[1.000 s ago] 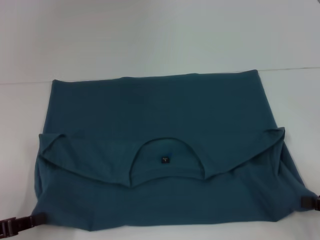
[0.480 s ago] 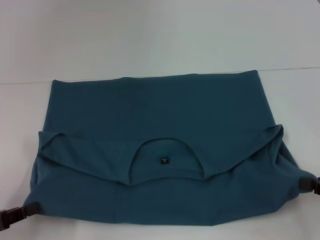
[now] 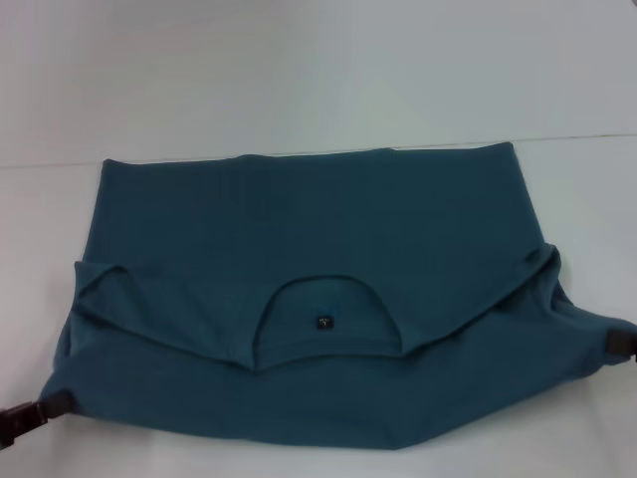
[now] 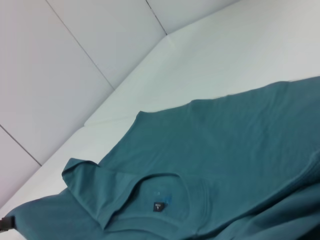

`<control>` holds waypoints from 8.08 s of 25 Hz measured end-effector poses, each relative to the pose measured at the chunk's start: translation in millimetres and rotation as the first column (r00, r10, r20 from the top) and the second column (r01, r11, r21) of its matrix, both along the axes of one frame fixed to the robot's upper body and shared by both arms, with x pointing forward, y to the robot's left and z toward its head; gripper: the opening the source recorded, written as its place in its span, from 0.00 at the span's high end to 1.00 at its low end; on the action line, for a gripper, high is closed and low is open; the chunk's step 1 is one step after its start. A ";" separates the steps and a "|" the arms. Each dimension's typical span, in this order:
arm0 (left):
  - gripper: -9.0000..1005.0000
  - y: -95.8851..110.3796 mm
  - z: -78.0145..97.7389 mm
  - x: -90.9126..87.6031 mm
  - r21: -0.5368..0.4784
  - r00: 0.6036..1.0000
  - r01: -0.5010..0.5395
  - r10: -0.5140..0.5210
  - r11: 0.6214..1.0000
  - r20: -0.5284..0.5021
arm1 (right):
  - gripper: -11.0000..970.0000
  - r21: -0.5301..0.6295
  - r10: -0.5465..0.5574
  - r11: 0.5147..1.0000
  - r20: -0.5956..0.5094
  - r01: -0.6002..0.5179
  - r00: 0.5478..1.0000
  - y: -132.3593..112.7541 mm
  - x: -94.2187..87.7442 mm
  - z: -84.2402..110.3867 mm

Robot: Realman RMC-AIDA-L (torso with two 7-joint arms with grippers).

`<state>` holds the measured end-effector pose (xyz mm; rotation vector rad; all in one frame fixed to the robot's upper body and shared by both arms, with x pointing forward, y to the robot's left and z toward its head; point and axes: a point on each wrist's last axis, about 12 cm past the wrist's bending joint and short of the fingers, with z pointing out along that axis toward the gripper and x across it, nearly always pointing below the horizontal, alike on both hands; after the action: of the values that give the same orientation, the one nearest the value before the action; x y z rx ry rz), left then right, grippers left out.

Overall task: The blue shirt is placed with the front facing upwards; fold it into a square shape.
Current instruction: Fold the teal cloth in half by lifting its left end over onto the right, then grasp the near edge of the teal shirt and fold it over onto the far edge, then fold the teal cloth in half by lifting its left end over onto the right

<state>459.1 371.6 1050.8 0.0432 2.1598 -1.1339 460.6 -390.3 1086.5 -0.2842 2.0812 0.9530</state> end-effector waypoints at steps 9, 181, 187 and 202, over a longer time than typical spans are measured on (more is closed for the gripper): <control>0.92 5.7 5.0 1.3 -0.035 0.997 -0.055 0.057 0.998 0.047 | 0.93 0.027 -0.024 0.999 0.036 0.024 0.999 -3.7 2.0 4.5; 0.78 -48.1 2.3 143.0 0.201 0.861 -0.496 0.448 0.845 0.243 | 0.93 -0.330 -0.269 0.878 0.259 0.347 0.928 86.0 167.9 -26.3; 0.77 -48.7 -0.2 143.5 0.212 0.855 -0.510 0.463 0.834 0.235 | 0.93 -0.335 -0.274 0.874 0.256 0.351 0.927 89.0 170.4 -26.6; 0.63 -48.9 -2.8 144.8 0.239 0.843 -0.532 0.483 0.812 0.237 | 0.68 -0.380 -0.285 0.849 0.256 0.368 0.923 93.4 176.7 -27.8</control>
<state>603.9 322.7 1048.0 -0.2871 1.9984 -0.4729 637.3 -296.9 1058.7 -0.2183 2.0520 0.2492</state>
